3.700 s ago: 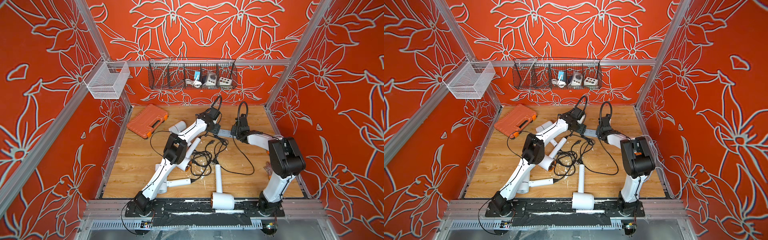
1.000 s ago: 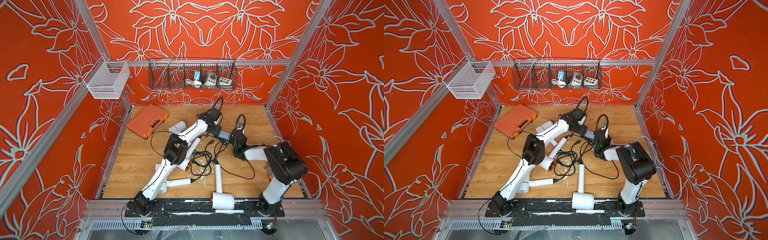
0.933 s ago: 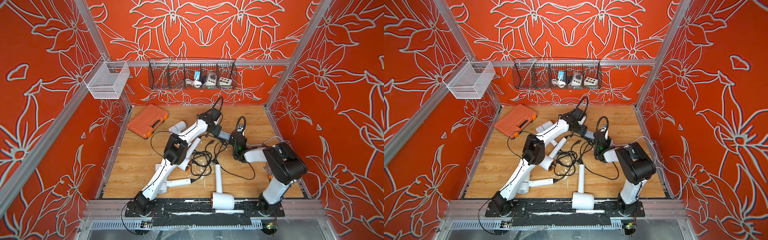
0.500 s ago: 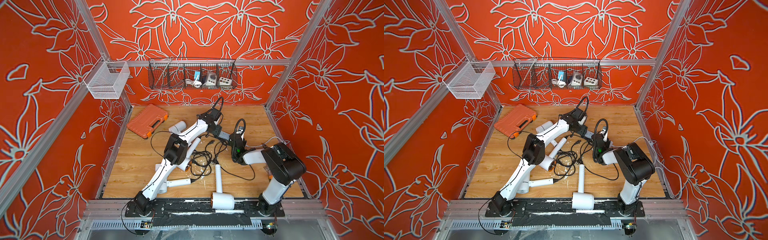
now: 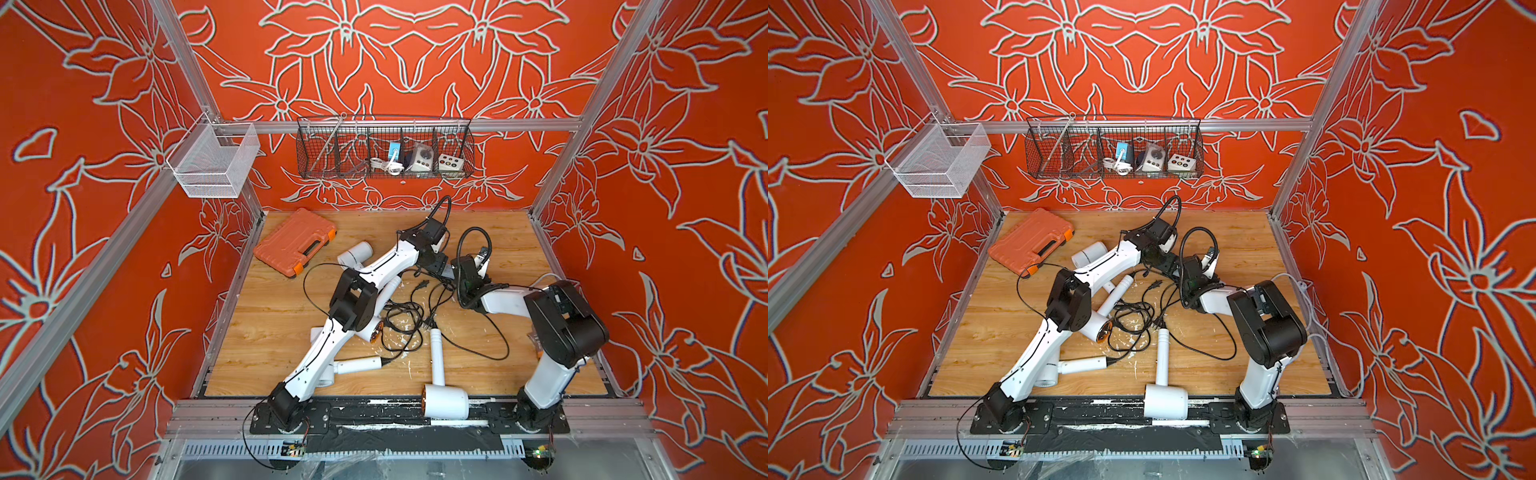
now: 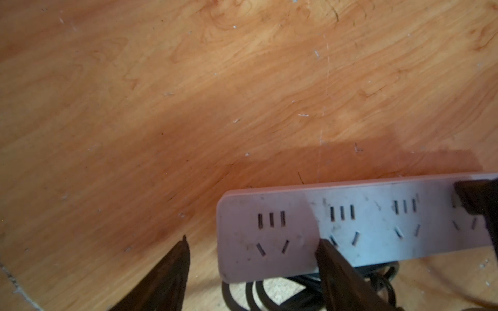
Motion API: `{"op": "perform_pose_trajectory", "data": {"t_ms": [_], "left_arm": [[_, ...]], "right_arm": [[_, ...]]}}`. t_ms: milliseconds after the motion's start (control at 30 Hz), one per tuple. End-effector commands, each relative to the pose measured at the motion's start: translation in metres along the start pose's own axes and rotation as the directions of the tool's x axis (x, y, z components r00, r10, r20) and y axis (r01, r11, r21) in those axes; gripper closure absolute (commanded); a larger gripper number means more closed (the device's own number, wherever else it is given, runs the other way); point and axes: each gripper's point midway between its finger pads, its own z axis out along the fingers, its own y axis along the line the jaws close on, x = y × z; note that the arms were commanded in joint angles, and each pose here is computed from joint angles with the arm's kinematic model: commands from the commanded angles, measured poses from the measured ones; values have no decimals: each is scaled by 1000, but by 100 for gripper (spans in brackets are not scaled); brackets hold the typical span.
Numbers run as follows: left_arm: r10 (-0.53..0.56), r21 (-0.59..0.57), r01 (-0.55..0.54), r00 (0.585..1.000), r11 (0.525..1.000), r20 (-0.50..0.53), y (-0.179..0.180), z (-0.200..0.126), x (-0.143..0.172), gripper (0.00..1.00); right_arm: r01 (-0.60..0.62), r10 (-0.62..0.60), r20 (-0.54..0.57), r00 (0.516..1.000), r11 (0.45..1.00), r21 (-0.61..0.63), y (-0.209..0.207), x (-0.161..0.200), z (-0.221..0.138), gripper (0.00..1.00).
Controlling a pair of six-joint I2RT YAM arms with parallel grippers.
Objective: Charge the blow dryers
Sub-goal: Insert the plug into the socket.
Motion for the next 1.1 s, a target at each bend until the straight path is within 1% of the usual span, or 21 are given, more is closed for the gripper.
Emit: {"op": "perform_pose_trajectory", "data": {"t_ms": [0, 167, 300, 433, 500, 567, 733, 833, 1067], "left_arm": [[17, -20, -19, 994, 1000, -107, 3, 3, 30, 26], [16, -14, -18, 995, 1000, -101, 1, 0, 27, 26], [19, -15, -21, 995, 1000, -101, 2, 0, 27, 26], [16, -13, -18, 995, 1000, -100, 2, 0, 27, 26], [15, -9, -16, 995, 1000, -101, 1, 1, 27, 26], [12, -3, -12, 995, 1000, -101, 1, 0, 27, 26], [6, 11, -5, 995, 1000, -102, 0, 0, 27, 26], [-1, 22, 4, 994, 1000, -105, 0, 2, 28, 26], [-18, 37, 22, 994, 999, -108, 3, 1, 27, 26]], "right_arm": [[27, -47, -361, 932, 998, -58, -13, 98, 0, 100], [2, -24, -433, 901, 999, -51, -16, 102, 0, 100], [59, -66, -433, 899, 998, -29, -17, 101, -1, 100], [169, -123, -446, 887, 984, 64, -18, 101, -6, 100], [217, -159, -446, 881, 973, 82, -14, 101, -8, 100], [239, -163, -436, 885, 963, 126, -18, 99, -13, 100], [261, -174, -413, 894, 951, 164, -22, 102, -20, 100], [265, -164, -399, 902, 940, 214, -27, 102, -24, 100], [198, -123, -328, 937, 958, 206, -29, 108, -33, 100]]}}
